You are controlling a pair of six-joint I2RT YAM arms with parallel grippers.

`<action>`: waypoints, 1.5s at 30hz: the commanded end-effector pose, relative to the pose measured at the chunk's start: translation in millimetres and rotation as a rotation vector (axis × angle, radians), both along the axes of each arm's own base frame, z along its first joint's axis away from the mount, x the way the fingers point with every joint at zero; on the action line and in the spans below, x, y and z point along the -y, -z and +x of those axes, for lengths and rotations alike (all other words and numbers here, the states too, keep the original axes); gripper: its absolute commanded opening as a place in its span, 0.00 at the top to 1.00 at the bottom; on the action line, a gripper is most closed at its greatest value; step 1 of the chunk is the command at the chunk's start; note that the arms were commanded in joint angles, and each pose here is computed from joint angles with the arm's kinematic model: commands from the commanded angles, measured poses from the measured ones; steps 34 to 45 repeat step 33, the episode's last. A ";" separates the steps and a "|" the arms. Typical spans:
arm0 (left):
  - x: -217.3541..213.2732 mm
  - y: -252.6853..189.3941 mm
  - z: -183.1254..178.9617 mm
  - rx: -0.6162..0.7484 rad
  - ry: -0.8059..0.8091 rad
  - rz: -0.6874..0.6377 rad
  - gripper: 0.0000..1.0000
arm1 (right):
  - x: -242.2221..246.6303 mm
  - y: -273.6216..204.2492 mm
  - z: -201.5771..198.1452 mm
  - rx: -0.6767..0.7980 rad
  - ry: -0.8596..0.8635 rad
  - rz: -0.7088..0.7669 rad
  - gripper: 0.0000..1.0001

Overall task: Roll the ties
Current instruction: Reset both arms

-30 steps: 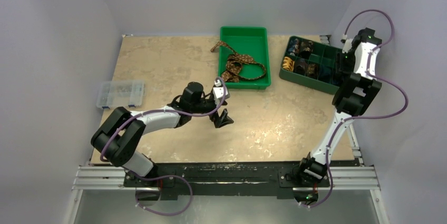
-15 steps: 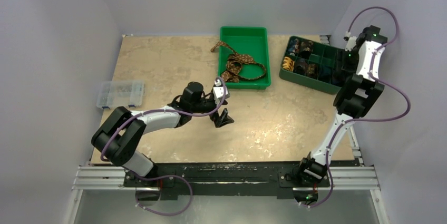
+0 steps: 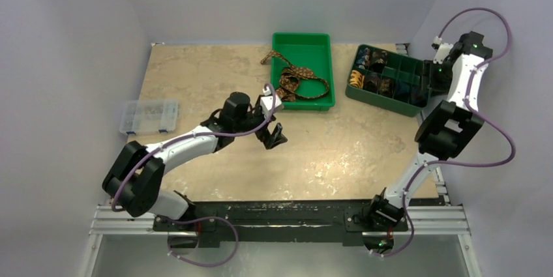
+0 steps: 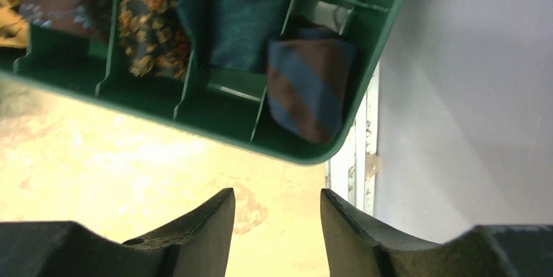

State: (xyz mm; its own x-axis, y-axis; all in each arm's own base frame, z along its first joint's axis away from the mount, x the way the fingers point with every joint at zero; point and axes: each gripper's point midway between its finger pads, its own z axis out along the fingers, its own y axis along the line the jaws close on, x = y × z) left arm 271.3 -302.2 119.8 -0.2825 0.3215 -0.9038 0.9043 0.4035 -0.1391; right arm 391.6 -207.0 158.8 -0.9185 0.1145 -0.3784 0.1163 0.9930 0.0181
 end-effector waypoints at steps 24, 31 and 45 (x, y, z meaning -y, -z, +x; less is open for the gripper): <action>-274.5 -57.3 76.8 -0.449 -0.723 0.348 0.00 | -222.2 -0.3 -34.3 0.381 -0.471 0.103 0.01; -282.3 -37.3 52.0 -0.467 -0.797 0.373 0.00 | -229.9 12.0 -44.5 0.400 -0.449 0.096 0.01; -282.8 -41.0 54.7 -0.462 -0.816 0.364 0.00 | -229.3 4.7 -39.3 0.419 -0.447 0.090 0.01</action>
